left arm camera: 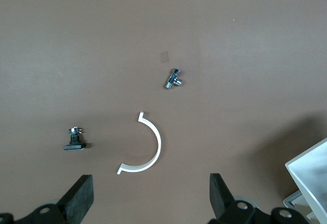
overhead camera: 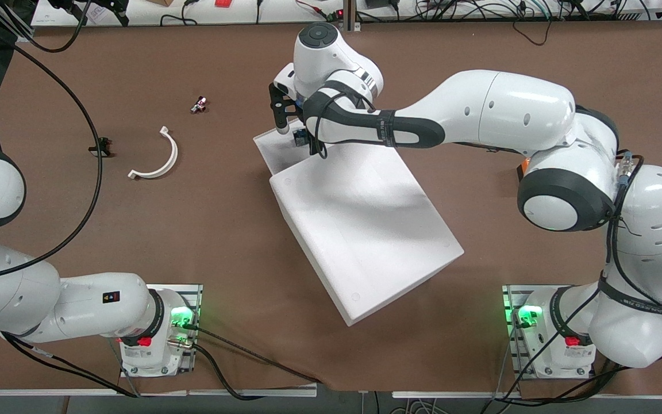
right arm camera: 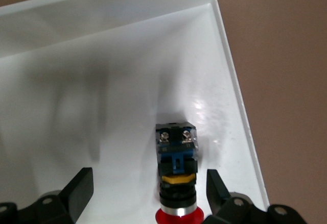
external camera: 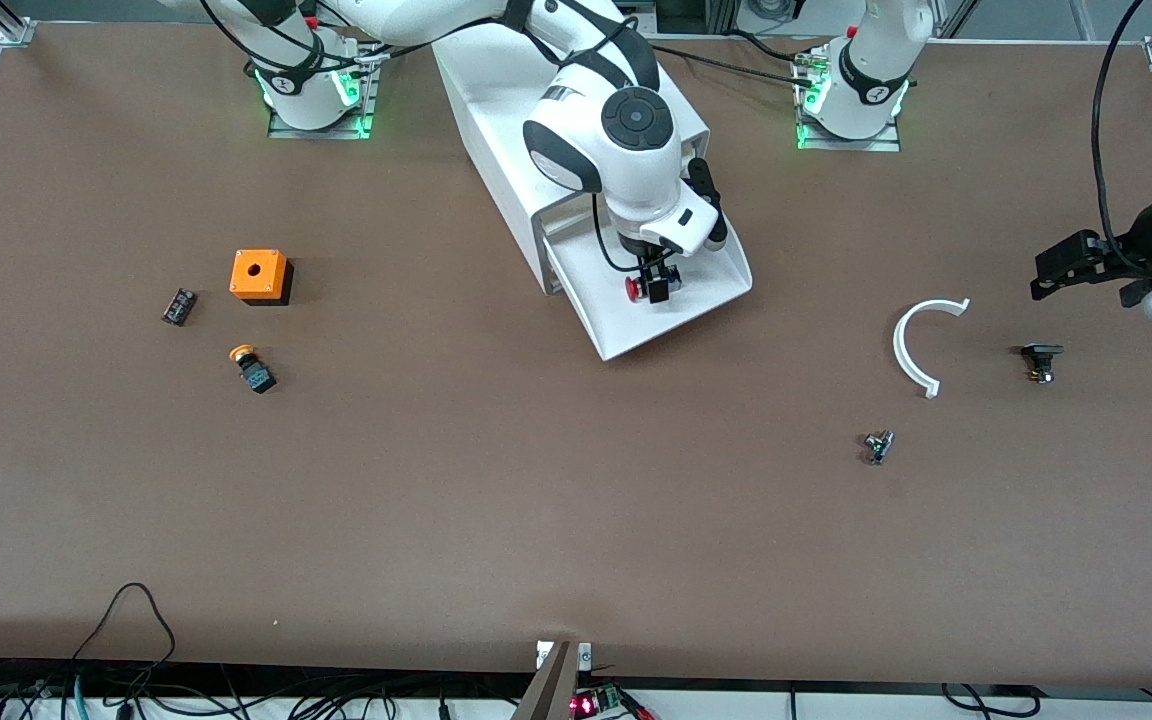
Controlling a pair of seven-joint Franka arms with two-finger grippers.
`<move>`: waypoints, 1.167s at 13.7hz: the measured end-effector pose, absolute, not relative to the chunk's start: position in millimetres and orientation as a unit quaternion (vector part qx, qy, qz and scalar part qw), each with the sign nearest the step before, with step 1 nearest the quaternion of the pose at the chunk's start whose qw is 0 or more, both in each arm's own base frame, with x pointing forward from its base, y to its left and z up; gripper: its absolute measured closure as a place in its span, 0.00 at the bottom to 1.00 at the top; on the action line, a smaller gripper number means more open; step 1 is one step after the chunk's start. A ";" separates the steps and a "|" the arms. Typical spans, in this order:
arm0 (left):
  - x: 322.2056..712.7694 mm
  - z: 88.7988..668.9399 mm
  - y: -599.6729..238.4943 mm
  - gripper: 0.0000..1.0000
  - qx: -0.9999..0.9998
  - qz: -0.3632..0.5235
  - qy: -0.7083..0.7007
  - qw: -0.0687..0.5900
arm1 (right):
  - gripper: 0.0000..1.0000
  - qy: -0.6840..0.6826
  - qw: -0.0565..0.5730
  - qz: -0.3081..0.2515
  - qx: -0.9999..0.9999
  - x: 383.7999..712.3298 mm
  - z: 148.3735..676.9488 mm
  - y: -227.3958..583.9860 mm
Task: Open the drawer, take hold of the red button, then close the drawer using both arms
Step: 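Lower the right gripper onto the red push button and close it, then lift the red button with the right gripper while the left gripper approaches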
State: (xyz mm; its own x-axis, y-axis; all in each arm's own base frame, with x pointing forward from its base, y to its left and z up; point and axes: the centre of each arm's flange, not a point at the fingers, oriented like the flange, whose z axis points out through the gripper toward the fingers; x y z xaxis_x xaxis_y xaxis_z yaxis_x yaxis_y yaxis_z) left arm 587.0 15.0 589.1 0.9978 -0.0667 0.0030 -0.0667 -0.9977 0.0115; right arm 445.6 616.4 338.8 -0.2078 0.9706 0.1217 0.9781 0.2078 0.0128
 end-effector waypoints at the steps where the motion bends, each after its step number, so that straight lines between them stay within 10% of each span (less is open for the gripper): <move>1: 587.1 589.4 15.0 0.00 0.999 0.002 -0.033 0.006 | 0.03 -0.778 0.044 -0.045 -0.626 442.3 337.8 619.6; 6: 587.6 591.0 14.7 0.00 0.999 0.003 -0.034 0.006 | 0.12 -0.786 0.040 -0.048 -0.615 429.6 333.4 629.9; 16: 593.8 585.9 14.9 0.00 0.999 0.001 -0.034 0.007 | 0.66 -0.784 0.039 -0.056 -0.617 434.5 333.4 629.9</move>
State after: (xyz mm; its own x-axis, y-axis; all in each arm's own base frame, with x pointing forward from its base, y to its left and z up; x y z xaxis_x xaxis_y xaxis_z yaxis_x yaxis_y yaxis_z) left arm 593.8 14.9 585.9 0.9977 -0.0682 0.0023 -0.0683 -0.9976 0.0145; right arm 434.5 629.9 333.4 -0.2362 0.9629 0.1308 0.9717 0.2330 0.0391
